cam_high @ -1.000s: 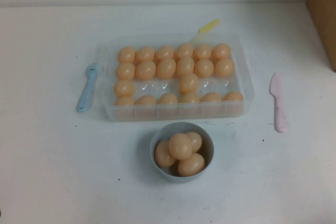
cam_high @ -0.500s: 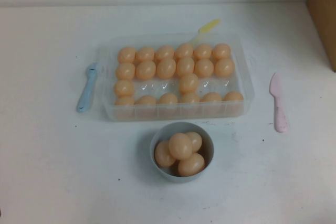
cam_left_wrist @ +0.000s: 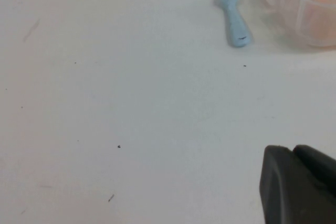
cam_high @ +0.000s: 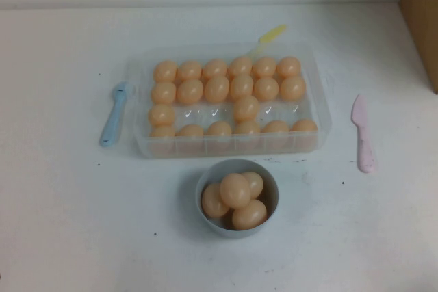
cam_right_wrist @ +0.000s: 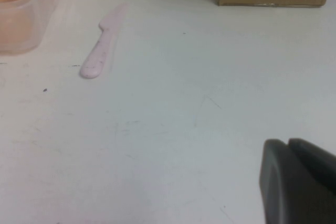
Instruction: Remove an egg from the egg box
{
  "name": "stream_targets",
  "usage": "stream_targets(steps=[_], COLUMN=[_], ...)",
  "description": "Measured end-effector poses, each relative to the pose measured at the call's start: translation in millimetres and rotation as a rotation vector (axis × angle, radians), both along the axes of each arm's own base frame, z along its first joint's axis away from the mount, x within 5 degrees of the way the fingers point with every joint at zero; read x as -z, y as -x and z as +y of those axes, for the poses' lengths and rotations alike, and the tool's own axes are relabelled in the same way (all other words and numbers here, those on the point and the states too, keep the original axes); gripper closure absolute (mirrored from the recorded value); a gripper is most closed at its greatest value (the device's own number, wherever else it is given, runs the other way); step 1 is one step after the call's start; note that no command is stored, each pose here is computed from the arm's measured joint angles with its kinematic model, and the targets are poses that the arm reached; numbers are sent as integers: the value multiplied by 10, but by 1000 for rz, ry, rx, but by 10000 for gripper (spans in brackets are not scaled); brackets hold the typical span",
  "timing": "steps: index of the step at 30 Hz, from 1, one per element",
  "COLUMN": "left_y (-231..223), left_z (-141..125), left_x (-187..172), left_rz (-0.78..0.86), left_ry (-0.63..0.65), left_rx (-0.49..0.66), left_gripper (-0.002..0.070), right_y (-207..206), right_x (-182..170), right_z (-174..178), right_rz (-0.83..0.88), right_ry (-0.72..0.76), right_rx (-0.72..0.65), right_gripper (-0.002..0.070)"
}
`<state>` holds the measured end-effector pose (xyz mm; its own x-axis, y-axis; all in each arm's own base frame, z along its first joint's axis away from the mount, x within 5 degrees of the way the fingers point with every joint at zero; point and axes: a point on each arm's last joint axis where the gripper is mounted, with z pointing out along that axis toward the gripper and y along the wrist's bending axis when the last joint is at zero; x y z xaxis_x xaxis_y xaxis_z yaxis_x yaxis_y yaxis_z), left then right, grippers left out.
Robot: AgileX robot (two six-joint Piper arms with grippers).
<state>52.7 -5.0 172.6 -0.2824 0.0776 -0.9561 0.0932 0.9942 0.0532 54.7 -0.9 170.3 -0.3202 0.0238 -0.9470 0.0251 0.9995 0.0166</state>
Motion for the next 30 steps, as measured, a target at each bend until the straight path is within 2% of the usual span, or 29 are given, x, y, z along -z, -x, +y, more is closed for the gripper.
stream_targets(steps=[3, 6, 7, 10, 12, 14, 16, 27, 30], left_y=[-7, -16, -19, -27, -28, -31, -35, -38, -33], left_z=[-1, -15, -26, -63, -72, -63, -43, 11, -5], left_x=[-23, -67, -84, -166, -199, -229, -257, -319, -332], left_rz=[-26, -67, -78, -104, -102, -119, -151, -246, -235], left_ry=[9, 106, 192, 683, 914, 1042, 1085, 1076, 1005], left_rx=[-1, -11, -18, -71, -93, -110, -121, -136, -118], left_gripper=[679, 680, 680, 679, 679, 679, 680, 680, 680], right_y=[0, 0, 0, 0, 0, 0, 0, 0, 0], right_x=[0, 0, 0, 0, 0, 0, 0, 0, 0], right_z=[0, 0, 0, 0, 0, 0, 0, 0, 0], right_rz=[0, 0, 0, 0, 0, 0, 0, 0, 0], right_ry=[0, 0, 0, 0, 0, 0, 0, 0, 0], right_rx=[0, 0, 0, 0, 0, 0, 0, 0, 0], right_gripper=[694, 694, 694, 694, 694, 694, 694, 694, 694])
